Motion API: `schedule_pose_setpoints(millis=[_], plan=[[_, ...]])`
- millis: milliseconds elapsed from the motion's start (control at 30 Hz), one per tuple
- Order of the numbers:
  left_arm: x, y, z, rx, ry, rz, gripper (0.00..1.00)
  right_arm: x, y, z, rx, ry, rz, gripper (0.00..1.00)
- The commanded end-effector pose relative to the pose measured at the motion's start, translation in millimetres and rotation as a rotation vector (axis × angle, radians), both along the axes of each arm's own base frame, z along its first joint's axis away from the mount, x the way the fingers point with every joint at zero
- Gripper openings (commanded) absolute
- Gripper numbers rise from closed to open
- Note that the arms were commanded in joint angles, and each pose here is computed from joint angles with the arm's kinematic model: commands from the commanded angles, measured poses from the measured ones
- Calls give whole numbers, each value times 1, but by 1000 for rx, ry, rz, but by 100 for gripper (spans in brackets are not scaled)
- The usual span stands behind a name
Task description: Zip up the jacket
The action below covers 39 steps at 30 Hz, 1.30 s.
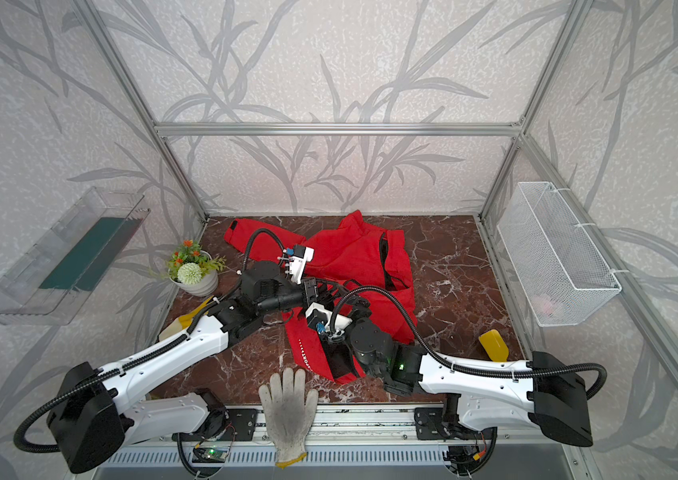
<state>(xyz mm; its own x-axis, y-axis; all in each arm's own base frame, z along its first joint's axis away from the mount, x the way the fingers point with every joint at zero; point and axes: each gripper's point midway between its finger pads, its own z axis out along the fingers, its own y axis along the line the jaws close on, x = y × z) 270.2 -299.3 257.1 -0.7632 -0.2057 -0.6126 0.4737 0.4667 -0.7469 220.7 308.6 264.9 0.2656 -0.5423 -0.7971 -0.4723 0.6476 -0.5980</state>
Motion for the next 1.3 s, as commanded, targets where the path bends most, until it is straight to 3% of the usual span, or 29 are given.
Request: schedule_pose_setpoints(millis=[0,600,1033,1267], plan=[[7,0,14,-44,-29,22,0,-2,-4,4,31,-2,-10,76],[6,1,19,-48,-27,26,0,24,-13,-4,50,-9,-142,80],[6,3,18,-50,-21,32,0,33,-11,-12,38,5,-154,81],[6,4,18,-50,-21,39,0,37,-16,-3,83,-1,-169,76]])
